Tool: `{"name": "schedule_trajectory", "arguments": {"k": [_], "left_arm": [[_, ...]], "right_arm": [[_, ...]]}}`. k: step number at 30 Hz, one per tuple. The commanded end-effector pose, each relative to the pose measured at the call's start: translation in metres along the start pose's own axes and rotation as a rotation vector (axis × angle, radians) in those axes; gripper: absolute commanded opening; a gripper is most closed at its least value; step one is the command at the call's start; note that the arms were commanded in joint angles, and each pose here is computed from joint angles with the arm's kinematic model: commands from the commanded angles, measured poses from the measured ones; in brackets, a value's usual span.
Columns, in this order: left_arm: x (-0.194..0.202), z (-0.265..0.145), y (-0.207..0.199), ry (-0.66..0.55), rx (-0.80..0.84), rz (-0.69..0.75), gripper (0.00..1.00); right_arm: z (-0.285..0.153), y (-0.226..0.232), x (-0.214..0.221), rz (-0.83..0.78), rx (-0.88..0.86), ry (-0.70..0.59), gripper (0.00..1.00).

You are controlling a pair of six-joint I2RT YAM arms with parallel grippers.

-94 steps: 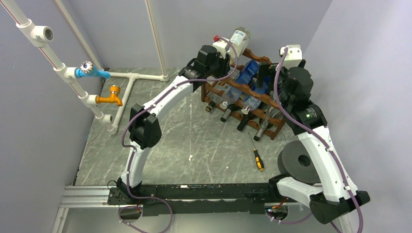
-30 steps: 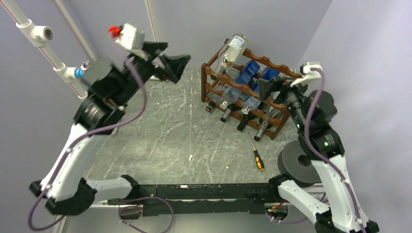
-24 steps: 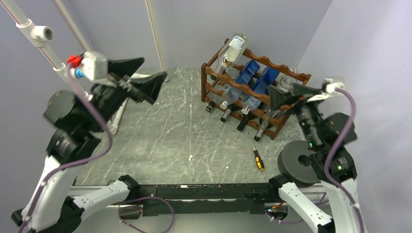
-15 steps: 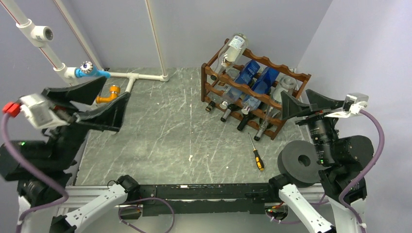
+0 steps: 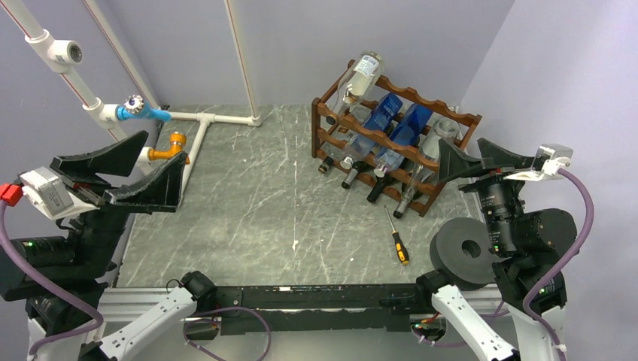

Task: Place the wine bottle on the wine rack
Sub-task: Reset both arms

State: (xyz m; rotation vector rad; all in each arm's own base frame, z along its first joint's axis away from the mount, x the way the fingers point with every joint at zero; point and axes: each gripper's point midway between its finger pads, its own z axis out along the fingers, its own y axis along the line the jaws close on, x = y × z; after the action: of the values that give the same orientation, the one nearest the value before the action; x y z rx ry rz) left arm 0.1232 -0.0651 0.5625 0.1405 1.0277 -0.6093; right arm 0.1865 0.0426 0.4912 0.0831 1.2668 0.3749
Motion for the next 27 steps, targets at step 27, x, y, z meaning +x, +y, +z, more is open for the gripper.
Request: {"name": "schedule_trajectory", "arguments": {"k": [27], "left_arm": [[0.011,0.025,0.003,0.007,-0.029,0.029,1.0]], "right_arm": [[-0.016,-0.01,-0.028,0.019,0.041,-0.136,1.0]]}}
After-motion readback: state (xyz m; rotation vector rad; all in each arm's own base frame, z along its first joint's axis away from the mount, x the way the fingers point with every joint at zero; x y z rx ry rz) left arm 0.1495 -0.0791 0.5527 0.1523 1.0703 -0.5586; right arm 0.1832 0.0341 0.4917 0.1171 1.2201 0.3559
